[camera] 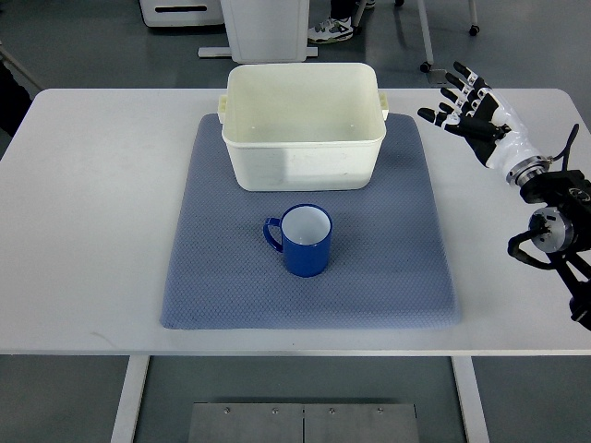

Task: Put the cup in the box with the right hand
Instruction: 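Move the right hand over the box toward the blue mug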

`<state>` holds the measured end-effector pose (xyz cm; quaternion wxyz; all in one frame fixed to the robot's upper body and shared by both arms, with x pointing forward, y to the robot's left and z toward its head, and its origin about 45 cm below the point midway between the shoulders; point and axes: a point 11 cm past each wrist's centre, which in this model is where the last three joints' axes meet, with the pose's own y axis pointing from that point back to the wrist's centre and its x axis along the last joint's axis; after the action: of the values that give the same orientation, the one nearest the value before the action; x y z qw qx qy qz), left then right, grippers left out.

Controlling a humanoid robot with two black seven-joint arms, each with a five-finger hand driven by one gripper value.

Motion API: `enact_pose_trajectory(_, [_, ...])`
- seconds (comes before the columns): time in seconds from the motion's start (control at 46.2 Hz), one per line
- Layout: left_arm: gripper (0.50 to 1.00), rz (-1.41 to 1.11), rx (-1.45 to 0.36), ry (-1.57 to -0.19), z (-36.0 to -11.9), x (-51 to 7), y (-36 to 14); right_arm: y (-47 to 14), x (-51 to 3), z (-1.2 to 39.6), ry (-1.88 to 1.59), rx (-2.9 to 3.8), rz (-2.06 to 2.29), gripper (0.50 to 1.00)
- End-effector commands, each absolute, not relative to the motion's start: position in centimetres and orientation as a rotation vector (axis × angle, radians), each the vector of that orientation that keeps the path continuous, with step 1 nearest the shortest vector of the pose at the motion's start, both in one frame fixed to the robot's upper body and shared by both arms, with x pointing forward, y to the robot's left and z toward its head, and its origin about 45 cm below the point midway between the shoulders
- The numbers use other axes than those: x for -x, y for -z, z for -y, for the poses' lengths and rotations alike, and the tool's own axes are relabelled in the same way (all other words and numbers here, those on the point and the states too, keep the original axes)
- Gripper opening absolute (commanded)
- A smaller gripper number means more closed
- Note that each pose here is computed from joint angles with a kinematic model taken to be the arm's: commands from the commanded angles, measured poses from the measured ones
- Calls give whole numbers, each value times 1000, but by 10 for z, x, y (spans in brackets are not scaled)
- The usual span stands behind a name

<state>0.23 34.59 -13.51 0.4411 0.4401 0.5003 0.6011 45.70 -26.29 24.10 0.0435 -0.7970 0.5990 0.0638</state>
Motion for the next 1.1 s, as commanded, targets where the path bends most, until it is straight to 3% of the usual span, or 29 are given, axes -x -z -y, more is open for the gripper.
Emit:
enact_pose_trajectory(0.0, [1000,-1242,-1092,-1492,-346,-2,135,-247,-458,264,-174,2438,-1823,998])
enact_pose_trajectory(0.671, [1000,-1241,-1093,-1493,-346,-2,135,-311,-421,192,29,2635,-1347,998])
enact_pose_trajectory(1.083, [1000,-1243,-1094,-1493,-346,-2,135,-283,-394,157,114,2859,-1178,998])
